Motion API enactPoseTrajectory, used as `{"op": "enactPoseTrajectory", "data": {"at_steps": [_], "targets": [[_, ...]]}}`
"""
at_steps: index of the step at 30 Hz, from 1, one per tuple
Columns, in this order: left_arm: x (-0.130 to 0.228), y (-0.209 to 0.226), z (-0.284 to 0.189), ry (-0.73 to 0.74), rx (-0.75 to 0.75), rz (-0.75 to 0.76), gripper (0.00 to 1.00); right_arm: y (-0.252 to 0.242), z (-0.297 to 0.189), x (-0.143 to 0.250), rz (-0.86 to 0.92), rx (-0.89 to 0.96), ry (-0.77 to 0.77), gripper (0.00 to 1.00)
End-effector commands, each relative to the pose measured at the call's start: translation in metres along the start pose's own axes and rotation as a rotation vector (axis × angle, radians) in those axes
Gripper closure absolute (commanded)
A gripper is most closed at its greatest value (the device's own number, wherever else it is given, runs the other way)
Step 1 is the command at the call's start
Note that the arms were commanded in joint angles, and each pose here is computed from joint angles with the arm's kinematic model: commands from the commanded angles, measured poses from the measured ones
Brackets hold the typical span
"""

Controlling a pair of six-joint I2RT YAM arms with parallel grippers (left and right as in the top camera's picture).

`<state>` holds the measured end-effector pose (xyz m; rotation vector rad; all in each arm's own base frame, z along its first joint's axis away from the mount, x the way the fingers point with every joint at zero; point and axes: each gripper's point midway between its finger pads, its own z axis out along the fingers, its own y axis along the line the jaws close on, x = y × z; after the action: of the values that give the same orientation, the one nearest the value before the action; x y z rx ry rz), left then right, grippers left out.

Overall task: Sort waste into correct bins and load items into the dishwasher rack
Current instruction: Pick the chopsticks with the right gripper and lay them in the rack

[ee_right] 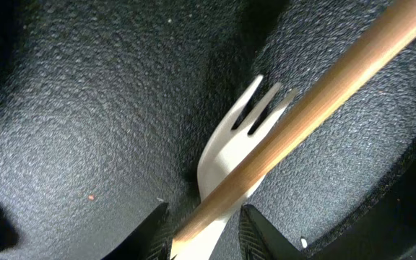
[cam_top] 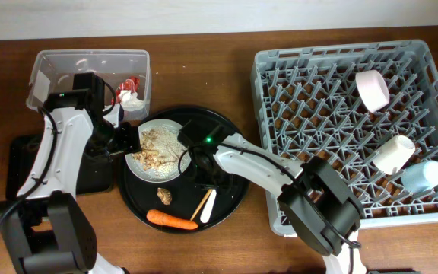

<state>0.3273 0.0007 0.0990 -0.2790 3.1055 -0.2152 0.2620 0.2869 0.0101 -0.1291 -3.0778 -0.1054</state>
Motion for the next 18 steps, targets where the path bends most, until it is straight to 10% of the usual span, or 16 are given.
{"op": "enactPoseTrajectory", "data": {"at_steps": [1,5,18], "targets": [[0.002,0.000,-0.004,-0.013,-0.002,-0.004,0.23,-0.007,0.021,0.004,0.026,0.056,0.020,0.73],[0.002,0.000,-0.004,-0.013,-0.002,-0.004,0.23,-0.002,0.000,-0.012,0.033,0.020,-0.012,0.86],[0.002,0.000,-0.004,-0.011,-0.003,-0.005,0.23,-0.063,-0.104,-0.035,-0.317,0.090,-0.148,0.85]]}}
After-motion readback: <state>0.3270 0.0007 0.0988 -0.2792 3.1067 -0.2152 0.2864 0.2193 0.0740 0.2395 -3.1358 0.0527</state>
